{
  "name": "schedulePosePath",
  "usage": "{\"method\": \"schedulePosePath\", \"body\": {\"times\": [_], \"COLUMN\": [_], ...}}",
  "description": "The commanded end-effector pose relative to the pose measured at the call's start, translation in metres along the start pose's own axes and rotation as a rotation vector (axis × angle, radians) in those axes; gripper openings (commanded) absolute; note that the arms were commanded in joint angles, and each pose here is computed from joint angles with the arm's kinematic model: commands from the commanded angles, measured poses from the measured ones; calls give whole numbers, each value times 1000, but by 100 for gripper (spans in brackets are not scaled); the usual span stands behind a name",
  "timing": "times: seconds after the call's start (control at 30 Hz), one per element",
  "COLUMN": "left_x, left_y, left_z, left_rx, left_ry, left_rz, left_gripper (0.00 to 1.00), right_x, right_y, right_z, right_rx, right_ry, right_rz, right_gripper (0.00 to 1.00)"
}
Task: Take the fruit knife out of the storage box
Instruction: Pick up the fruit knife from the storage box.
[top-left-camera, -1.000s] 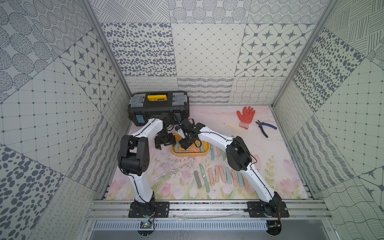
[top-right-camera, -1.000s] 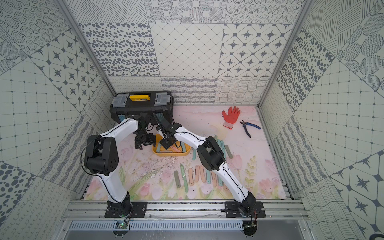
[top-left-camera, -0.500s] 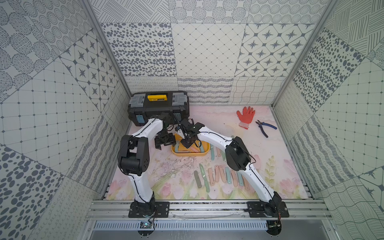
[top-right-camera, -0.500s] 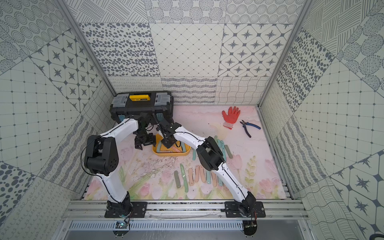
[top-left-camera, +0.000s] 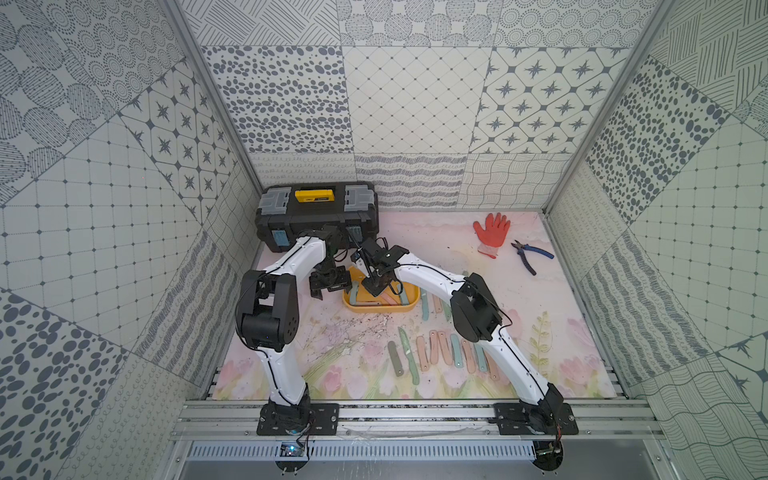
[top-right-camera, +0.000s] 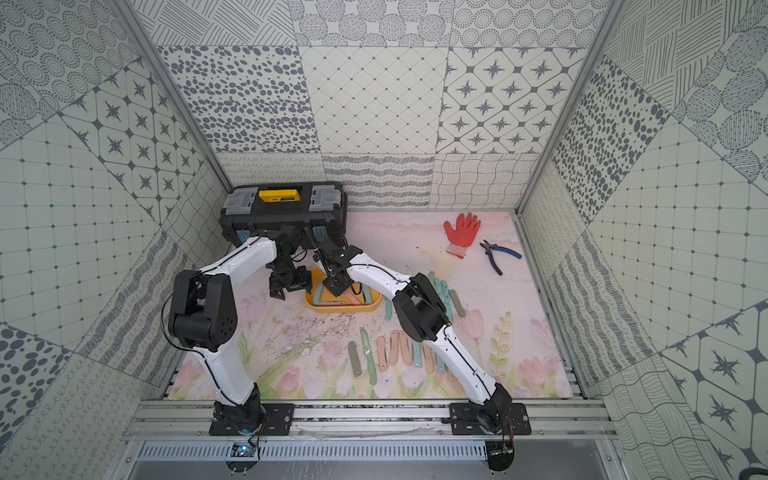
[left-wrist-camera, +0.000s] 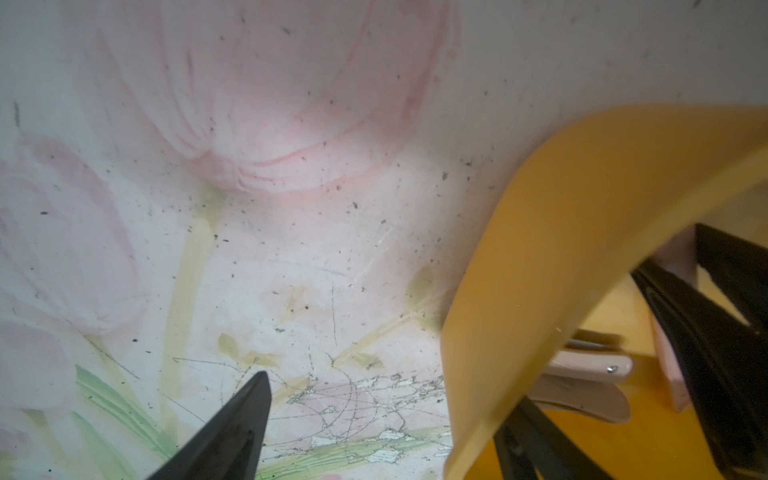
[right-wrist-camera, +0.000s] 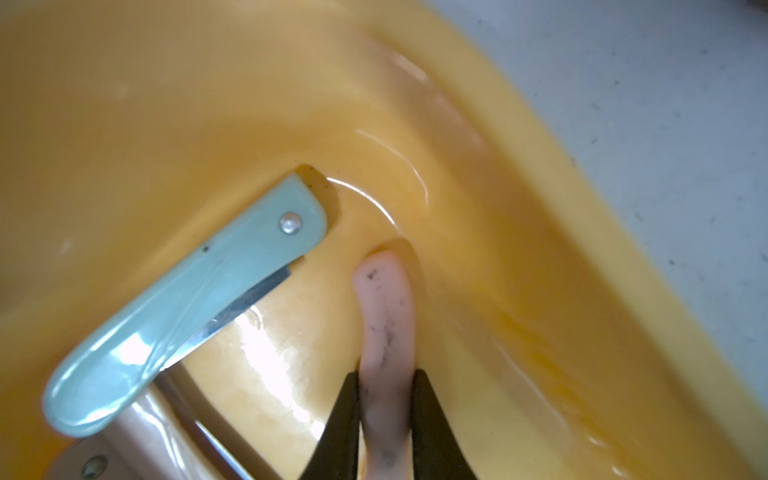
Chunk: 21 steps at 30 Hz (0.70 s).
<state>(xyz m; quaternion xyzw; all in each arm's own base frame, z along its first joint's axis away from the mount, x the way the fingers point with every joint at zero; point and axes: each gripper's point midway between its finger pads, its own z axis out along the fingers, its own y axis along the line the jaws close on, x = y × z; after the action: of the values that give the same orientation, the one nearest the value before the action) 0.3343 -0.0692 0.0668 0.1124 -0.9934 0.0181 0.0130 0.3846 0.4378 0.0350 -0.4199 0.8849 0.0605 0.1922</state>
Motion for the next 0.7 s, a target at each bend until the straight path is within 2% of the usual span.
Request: {"method": "schedulePosePath", "body": {"times": [0.0, 0.4, 0.67], "left_x": [2, 2, 2], "left_y": [0, 0, 0], "left_z": [-5, -5, -5], "left_rx": [-1, 0, 0], "left_ry": [7, 7, 7], "left_rz": [7, 5, 5], "left_gripper": [81, 81, 81], "right_x": [3, -19, -12], "right_y": [-9, -8, -8], "right_z": [-19, -68, -62], "right_rx": [40, 20, 21], "right_ry": [-3, -122, -93], "right_rz": [22, 70, 73], "right_gripper": [10, 10, 10]}}
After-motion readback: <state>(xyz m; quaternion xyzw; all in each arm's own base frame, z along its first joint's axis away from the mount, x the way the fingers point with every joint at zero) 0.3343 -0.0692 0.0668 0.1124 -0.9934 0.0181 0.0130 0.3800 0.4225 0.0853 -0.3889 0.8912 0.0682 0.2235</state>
